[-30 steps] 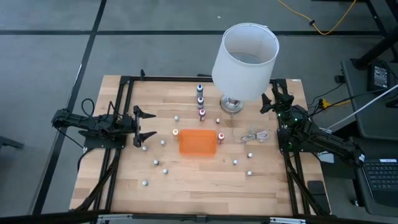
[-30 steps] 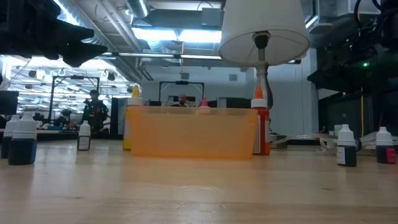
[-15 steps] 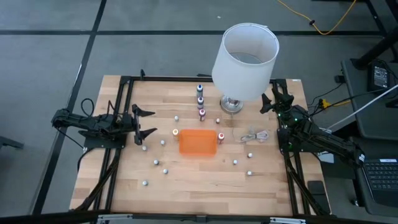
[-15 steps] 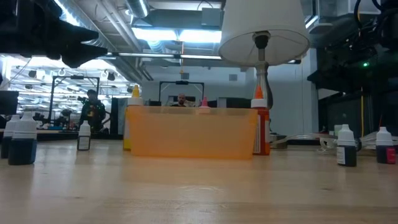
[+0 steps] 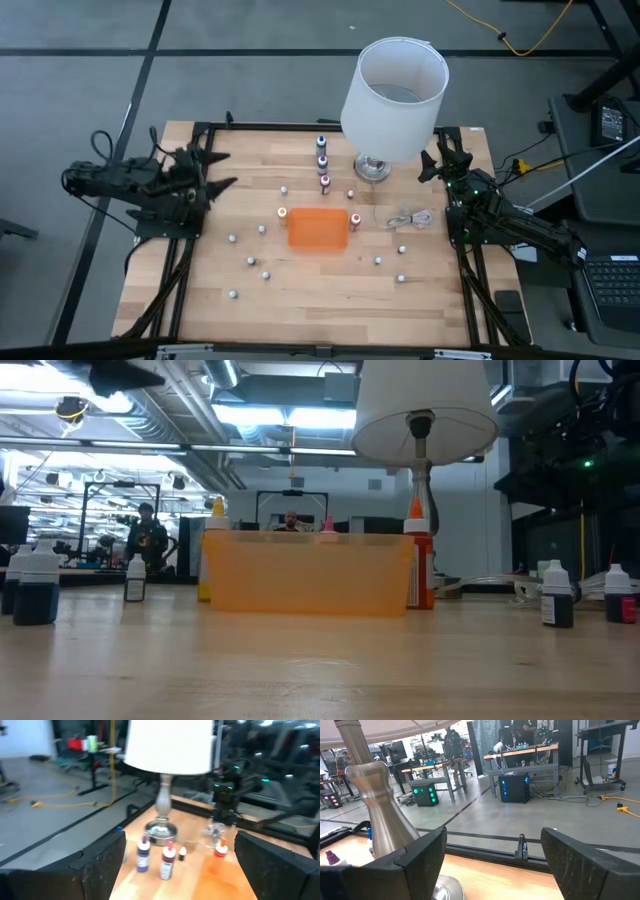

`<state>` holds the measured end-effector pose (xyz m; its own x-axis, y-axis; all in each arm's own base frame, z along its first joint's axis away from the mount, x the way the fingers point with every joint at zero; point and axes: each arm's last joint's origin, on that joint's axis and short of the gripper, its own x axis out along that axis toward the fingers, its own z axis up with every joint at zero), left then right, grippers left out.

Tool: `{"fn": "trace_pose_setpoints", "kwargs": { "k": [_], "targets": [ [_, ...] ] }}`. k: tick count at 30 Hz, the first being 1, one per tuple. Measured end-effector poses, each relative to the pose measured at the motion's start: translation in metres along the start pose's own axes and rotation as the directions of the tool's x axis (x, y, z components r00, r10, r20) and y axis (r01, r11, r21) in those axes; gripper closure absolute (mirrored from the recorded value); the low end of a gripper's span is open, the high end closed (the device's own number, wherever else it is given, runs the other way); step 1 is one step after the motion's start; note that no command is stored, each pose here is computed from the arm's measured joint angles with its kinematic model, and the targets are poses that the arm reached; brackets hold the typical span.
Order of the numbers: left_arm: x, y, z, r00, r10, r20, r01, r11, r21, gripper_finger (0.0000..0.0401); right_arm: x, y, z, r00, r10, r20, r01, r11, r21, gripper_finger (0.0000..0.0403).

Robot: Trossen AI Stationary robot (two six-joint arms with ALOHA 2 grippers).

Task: Pick & Place food coloring
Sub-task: Put the small green food coloring bottle into the orange bin

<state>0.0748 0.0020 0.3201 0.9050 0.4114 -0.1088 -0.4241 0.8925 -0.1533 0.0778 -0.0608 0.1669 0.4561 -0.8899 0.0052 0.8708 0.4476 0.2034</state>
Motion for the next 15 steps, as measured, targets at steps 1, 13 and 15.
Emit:
{"fn": "trace_pose_setpoints", "kwargs": {
  "k": [1,13,15],
  "targets": [
    [0.001,-0.002,0.008,1.000,0.020,-0.013,-0.020,1.000,0.001,0.0040,0.000,0.000,0.000,1.000,0.000,0.000,0.000,1.000,0.000,0.0079],
    [0.060,-0.032,0.048,0.924,0.349,-0.154,-0.367,0.924,-0.106,0.0040,0.000,0.000,0.000,1.000,0.000,0.000,0.000,1.000,0.000,0.0079],
    [0.077,-0.033,0.045,0.902,0.388,-0.191,-0.419,0.893,-0.165,0.0040,0.000,0.000,0.000,1.000,0.000,0.000,0.000,1.000,0.000,0.0079]
  ]
}}
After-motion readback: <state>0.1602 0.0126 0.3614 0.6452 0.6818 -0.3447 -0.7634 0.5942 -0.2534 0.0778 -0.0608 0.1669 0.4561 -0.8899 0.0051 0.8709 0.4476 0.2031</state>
